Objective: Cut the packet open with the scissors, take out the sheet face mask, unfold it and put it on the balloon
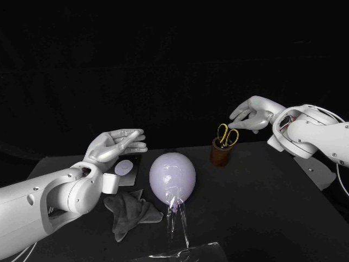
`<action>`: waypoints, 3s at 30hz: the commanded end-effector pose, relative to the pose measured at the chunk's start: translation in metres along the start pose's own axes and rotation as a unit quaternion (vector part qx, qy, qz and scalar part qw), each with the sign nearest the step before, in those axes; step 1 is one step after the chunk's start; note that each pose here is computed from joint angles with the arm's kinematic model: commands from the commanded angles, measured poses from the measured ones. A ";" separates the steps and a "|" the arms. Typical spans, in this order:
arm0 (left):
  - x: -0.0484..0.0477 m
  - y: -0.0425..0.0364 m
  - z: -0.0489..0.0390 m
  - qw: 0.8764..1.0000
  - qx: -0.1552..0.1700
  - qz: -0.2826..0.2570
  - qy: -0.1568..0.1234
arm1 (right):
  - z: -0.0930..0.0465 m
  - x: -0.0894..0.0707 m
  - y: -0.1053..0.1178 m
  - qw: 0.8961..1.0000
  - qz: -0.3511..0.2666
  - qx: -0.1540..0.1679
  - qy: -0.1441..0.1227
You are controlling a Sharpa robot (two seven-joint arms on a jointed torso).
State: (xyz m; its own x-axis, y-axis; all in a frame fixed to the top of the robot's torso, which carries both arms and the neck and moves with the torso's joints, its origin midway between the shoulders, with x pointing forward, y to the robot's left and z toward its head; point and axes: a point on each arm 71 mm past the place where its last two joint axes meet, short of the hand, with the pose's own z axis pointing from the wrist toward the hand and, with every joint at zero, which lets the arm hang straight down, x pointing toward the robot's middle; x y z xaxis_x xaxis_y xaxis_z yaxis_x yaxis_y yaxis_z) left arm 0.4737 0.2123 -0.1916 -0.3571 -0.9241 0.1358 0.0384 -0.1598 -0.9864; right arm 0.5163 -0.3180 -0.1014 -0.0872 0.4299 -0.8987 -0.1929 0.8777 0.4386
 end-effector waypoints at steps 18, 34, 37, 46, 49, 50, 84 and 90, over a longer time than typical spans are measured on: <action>0.0012 -0.0012 0.0011 1.000 0.006 -0.010 0.010 | 0.028 -0.006 -0.021 0.992 -0.118 0.053 0.001; -0.0003 -0.0013 0.0015 1.000 0.005 -0.009 0.008 | 0.034 0.020 -0.024 0.989 -0.112 0.071 0.066; -0.0010 -0.0013 0.0016 1.000 0.005 -0.009 0.007 | 0.035 0.025 -0.025 0.988 -0.110 0.073 0.075; -0.0024 -0.0015 0.0010 1.000 0.004 -0.008 0.006 | 0.036 0.035 -0.028 0.987 -0.104 0.080 0.090; -0.0029 -0.0015 0.0009 1.000 0.004 -0.008 0.005 | 0.036 0.037 -0.029 0.987 -0.103 0.082 0.092; -0.0030 -0.0015 0.0009 1.000 0.004 -0.008 0.005 | 0.036 0.037 -0.029 0.987 -0.102 0.082 0.092; -0.0045 -0.0011 0.0009 1.000 -0.001 -0.009 0.005 | 0.040 0.039 -0.033 0.991 -0.091 0.080 0.056; -0.0062 -0.0006 0.0016 1.000 -0.001 -0.009 0.003 | 0.037 0.031 -0.031 0.996 -0.062 0.070 0.011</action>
State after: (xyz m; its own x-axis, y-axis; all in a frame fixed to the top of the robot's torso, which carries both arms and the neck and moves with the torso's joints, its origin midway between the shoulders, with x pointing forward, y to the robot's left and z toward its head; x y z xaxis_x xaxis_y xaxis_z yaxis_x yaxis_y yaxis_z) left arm 0.4773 0.2196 -0.1931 -0.3469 -0.9275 0.1392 0.0301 -0.1593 -0.9868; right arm 0.5555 -0.3250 -0.1502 -0.1669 0.2668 -0.9492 -0.0461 0.9595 0.2779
